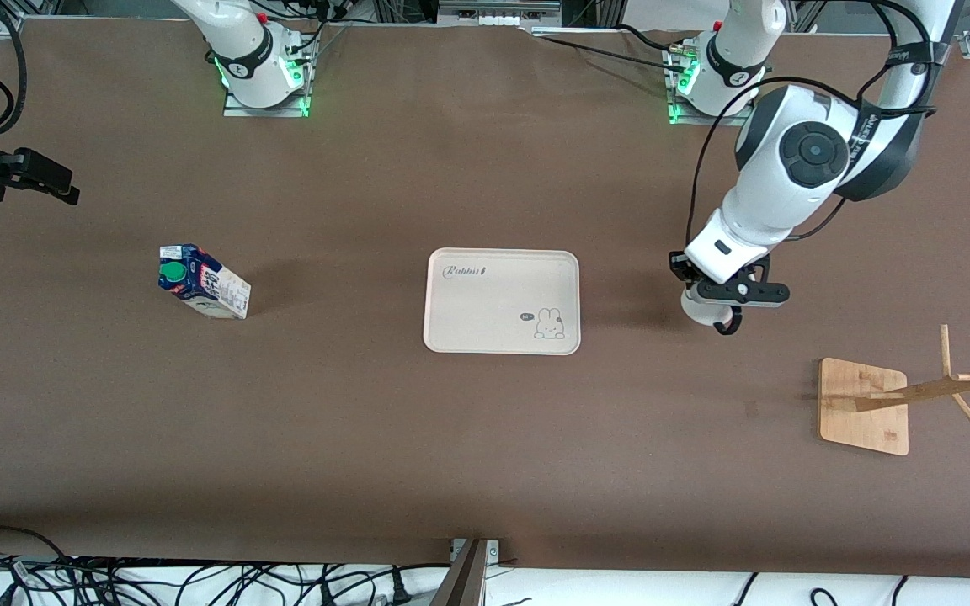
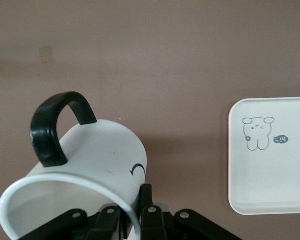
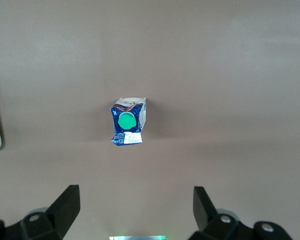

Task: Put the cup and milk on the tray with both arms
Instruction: 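Carry the white mug over the white tray with the left gripper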

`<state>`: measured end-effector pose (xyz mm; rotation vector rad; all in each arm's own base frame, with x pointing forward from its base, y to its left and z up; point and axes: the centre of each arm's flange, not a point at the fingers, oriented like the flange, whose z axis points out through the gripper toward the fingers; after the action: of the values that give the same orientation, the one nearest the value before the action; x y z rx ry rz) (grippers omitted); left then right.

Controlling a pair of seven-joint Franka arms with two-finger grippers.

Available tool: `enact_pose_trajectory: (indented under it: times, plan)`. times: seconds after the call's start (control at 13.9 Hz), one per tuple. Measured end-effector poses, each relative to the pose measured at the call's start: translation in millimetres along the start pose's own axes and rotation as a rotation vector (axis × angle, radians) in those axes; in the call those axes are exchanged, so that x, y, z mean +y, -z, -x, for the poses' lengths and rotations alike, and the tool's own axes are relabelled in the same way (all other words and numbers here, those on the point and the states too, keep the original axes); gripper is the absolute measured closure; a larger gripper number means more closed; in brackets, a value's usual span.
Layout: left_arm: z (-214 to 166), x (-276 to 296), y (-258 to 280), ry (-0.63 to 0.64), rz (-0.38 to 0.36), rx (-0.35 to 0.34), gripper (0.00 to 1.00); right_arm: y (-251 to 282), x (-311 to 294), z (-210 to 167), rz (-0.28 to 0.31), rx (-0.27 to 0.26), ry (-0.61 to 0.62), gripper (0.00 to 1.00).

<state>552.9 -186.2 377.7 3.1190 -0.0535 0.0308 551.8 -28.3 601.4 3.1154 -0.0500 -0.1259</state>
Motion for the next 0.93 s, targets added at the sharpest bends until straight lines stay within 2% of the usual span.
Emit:
enact_pose_trajectory:
  times: [0.29, 0.5, 0.72, 0.93]
  plan:
    - [0, 34, -7, 0.022, 0.098, -0.043, 0.92, 0, 0, 0, 0.000, 0.000, 0.000, 0.00]
    - [-12, 58, -13, 0.009, 0.139, -0.053, 0.92, 0, 0, 0, 0.000, 0.000, 0.000, 0.00]
    - [-18, 85, -28, 0.033, 0.165, -0.083, 0.92, 0, 0, 0, 0.000, 0.000, 0.000, 0.00]
    - [-11, 103, -53, 0.064, 0.157, -0.154, 0.92, 0, 0, 0, 0.000, 0.000, 0.000, 0.00]
